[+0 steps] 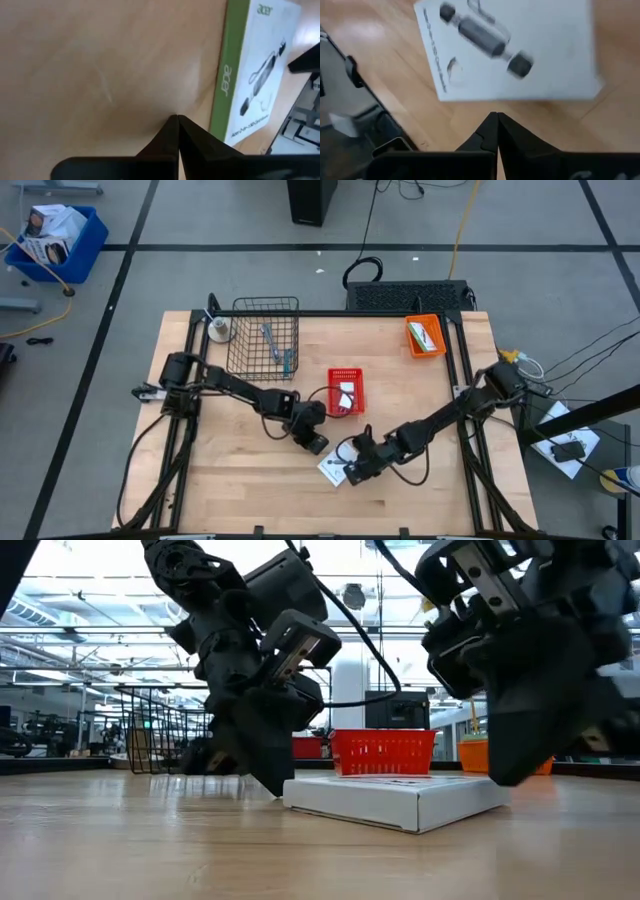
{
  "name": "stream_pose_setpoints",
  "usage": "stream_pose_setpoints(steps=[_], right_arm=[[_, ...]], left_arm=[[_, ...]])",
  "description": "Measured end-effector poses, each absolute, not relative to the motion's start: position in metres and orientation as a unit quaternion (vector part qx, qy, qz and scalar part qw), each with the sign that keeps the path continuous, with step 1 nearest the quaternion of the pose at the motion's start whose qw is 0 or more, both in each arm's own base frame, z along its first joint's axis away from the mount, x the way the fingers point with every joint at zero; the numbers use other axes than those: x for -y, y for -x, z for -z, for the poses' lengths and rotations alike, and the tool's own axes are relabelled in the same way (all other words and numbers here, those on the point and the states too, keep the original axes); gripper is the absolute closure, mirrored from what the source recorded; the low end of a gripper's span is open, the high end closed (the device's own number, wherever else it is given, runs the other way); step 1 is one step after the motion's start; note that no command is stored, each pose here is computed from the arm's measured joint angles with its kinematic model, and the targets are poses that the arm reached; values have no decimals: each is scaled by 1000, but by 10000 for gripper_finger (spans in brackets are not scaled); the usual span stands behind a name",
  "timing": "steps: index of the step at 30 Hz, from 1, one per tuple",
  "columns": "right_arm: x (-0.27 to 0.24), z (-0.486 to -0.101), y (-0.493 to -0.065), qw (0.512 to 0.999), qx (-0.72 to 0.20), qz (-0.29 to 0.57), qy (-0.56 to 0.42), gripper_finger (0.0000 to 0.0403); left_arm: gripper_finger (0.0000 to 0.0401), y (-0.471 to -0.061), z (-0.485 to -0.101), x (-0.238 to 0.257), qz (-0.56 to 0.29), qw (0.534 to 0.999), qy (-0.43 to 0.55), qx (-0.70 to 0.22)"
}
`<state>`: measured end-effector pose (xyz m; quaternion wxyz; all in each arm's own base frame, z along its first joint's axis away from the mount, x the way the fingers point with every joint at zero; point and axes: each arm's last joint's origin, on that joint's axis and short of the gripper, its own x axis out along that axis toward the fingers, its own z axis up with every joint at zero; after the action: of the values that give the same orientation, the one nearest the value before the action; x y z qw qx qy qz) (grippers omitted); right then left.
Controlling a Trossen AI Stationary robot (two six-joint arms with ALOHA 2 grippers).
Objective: Pick and place items into bin
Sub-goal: Put the white card reader box into the orange bin
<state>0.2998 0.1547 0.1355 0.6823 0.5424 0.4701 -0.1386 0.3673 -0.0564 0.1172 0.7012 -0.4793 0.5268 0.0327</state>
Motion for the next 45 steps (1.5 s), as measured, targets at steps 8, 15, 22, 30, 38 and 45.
stream_pose_setpoints(steps=[8,15,22,30,38,45], right_arm=[[-161,-122,-299,644,-474,176,-575,403],[-143,-121,-308,651,-452,195,-577,403],[-136,-121,-311,665,-452,189,-564,403],[-144,-125,-315,702,-424,151,-552,403],[-146,-126,-315,718,-419,136,-539,403],[-154,-132,-317,736,-393,109,-540,403]], left_arm=[[396,-366,-117,71,-27,702,477,-529],[398,-370,-121,81,-15,716,481,-506],[397,-371,-122,84,-16,709,497,-500],[396,-367,-121,95,-7,700,496,-514],[388,-366,-121,98,-7,699,495,-516],[389,-366,-120,97,-19,702,493,-514]])
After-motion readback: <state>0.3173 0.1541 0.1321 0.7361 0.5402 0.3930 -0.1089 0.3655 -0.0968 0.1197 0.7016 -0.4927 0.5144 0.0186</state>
